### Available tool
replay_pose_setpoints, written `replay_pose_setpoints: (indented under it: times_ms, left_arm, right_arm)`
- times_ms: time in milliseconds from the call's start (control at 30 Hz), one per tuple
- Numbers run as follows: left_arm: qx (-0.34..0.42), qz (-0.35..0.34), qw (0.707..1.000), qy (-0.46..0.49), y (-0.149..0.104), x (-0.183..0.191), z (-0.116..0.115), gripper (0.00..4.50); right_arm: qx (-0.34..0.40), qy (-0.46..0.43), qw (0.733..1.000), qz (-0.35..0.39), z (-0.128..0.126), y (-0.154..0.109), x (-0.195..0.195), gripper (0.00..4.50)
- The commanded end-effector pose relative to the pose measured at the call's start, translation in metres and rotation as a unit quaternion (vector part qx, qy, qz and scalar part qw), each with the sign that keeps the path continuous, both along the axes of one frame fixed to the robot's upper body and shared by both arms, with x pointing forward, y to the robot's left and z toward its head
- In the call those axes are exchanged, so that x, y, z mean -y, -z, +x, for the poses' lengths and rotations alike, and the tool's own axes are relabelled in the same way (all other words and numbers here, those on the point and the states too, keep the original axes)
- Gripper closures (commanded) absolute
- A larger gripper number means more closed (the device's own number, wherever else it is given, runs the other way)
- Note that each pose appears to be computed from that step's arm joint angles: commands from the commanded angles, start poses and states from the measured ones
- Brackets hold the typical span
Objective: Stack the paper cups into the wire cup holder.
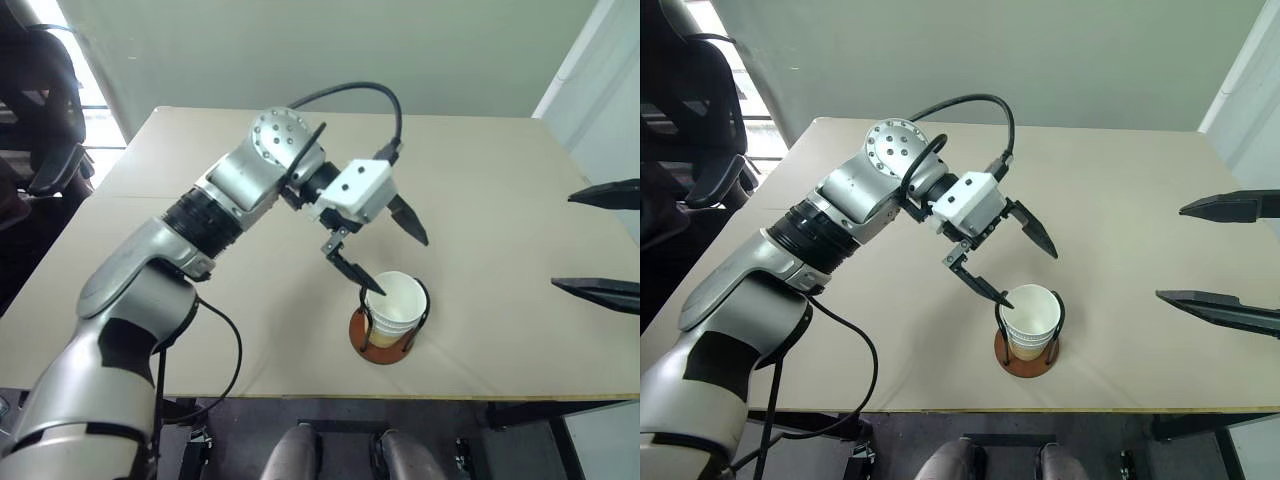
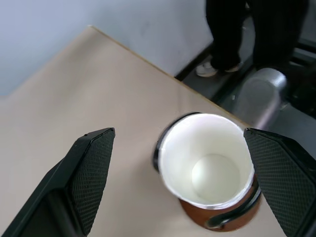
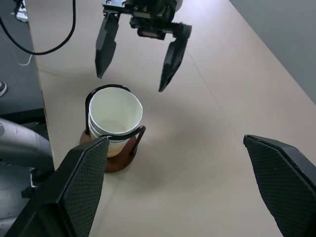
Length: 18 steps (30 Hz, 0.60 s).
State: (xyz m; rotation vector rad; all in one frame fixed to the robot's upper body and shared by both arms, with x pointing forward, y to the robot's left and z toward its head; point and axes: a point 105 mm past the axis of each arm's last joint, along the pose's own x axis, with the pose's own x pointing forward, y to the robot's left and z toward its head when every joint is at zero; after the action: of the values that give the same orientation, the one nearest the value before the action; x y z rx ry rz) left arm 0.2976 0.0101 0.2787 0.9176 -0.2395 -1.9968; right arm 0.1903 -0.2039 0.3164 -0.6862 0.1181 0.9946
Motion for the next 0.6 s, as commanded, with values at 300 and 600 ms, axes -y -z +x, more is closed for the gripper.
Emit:
replay_pose_setpoints:
  times_ms: [300, 600]
  left_arm:
    - [-0.05, -0.089, 0.922, -0.373, -0.031, -0.182, 0.02, 0.03]
    - [-0.072, -0.171, 0.824, -0.535, -0.011, -0.229, -0.021, 0.03]
  right_arm:
    - [-0.027, -0.026, 0.999, -0.007, 0.038, 0.018, 0.016, 0.0]
    - [-0.04, -0.069, 0.997, -0.019, 0.069, 0.025, 0.023, 0.0]
